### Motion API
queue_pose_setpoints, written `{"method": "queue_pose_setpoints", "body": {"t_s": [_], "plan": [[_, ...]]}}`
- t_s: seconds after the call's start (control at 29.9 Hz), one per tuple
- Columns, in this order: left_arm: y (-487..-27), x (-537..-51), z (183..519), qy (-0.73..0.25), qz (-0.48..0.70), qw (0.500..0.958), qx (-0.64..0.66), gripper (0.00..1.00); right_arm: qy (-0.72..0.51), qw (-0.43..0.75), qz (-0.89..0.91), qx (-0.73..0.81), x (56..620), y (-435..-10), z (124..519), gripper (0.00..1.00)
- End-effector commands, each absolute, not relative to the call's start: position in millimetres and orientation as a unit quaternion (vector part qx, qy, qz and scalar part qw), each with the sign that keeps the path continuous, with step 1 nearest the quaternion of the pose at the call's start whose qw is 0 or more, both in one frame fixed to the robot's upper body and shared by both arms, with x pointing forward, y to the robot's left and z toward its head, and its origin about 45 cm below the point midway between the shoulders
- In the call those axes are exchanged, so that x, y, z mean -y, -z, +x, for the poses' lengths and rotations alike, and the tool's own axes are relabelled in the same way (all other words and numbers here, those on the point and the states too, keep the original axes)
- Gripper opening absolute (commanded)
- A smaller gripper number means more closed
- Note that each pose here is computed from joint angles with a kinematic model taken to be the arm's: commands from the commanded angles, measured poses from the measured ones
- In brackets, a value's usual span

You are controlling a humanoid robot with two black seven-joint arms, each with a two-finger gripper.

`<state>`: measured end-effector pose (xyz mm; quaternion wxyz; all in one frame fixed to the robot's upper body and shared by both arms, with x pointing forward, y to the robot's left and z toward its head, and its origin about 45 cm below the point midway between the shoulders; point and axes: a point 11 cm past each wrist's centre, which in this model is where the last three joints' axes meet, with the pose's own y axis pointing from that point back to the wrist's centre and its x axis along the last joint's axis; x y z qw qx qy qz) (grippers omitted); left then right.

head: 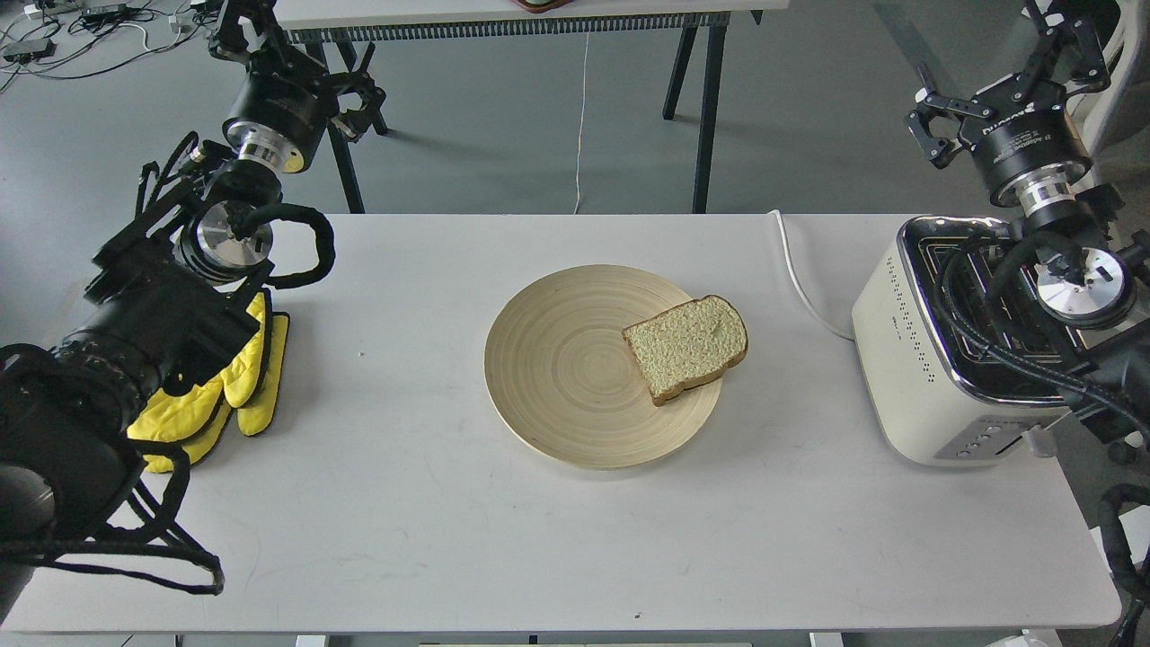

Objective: Put bread in toaster with right arm
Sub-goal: 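Lift the right gripper up and away from the toaster top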

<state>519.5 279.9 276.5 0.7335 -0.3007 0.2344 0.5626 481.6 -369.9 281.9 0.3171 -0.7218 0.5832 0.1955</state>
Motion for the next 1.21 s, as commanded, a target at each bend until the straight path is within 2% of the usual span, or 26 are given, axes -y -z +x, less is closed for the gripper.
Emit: {"method": "queue_pose_setpoints", "body": {"t_s": [0.0, 0.3, 0.54, 0.67, 0.87, 1.04, 1.17], "plan": [[-277, -281, 520, -0.563, -0.302, 0.733, -0.233, 1.0, -0.194, 0.318, -0.724, -0.581, 367, -282, 482, 1.0], [-276, -284, 519, -0.568, -0.308, 0.728, -0.229, 1.0, -0.173, 0.291, -0.744, -0.576, 364, -292, 484, 1.0], [-276, -284, 519, -0.569, -0.308, 0.728, -0.229, 1.0, -0.075, 0.178, -0.821, -0.538, 325, -332, 497, 0.99], [-275, -284, 519, -0.568, -0.308, 0.728, -0.229, 1.0, -0.009, 0.08, -0.852, -0.517, 298, -330, 492, 0.99], [-276, -284, 519, -0.569, -0.308, 0.728, -0.229, 1.0, 0.073, -0.047, -0.861, -0.501, 282, -304, 483, 0.99], [-275, -284, 519, -0.569, -0.306, 0.728, -0.228, 1.0, 0.089, -0.132, -0.851, -0.5, 278, -259, 474, 0.99], [-275, -283, 519, -0.568, -0.307, 0.729, -0.229, 1.0, 0.101, -0.196, -0.845, -0.487, 252, -214, 462, 0.99]]}}
